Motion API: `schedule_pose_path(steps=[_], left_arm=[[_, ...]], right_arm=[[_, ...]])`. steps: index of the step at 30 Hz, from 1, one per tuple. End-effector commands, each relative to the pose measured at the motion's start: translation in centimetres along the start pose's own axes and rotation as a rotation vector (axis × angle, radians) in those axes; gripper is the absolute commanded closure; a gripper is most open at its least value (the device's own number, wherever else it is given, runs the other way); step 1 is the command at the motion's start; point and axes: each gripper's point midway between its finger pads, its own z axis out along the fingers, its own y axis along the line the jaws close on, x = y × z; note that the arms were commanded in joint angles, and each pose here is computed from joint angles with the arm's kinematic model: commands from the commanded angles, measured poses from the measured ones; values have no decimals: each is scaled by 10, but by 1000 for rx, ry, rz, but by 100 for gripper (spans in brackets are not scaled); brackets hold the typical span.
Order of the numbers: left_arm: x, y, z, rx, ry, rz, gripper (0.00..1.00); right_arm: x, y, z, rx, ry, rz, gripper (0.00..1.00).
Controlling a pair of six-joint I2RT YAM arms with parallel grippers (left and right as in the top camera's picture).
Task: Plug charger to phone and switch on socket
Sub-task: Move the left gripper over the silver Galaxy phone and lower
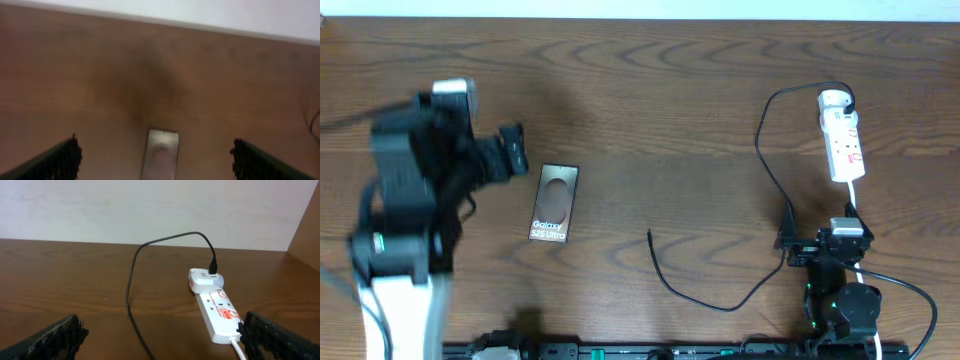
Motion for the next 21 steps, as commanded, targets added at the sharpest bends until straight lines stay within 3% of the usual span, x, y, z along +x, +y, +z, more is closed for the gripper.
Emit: schedule_pose_path(steps=[1,9,19,20,21], left_arm=[[-3,4,20,-21,136,-19,7],[51,14,69,-44,439,-57,7],[91,22,102,-61,642,-80,7],[94,22,104,-62,658,-81,18],[96,22,105,-61,668,-79,44]], right_arm=[[0,-1,0,3,0,-8,1],[0,-1,0,4,0,-8,1],[0,-1,0,3,0,-8,1],[0,-1,0,4,0,-8,1],[0,-1,0,3,0,-8,1]])
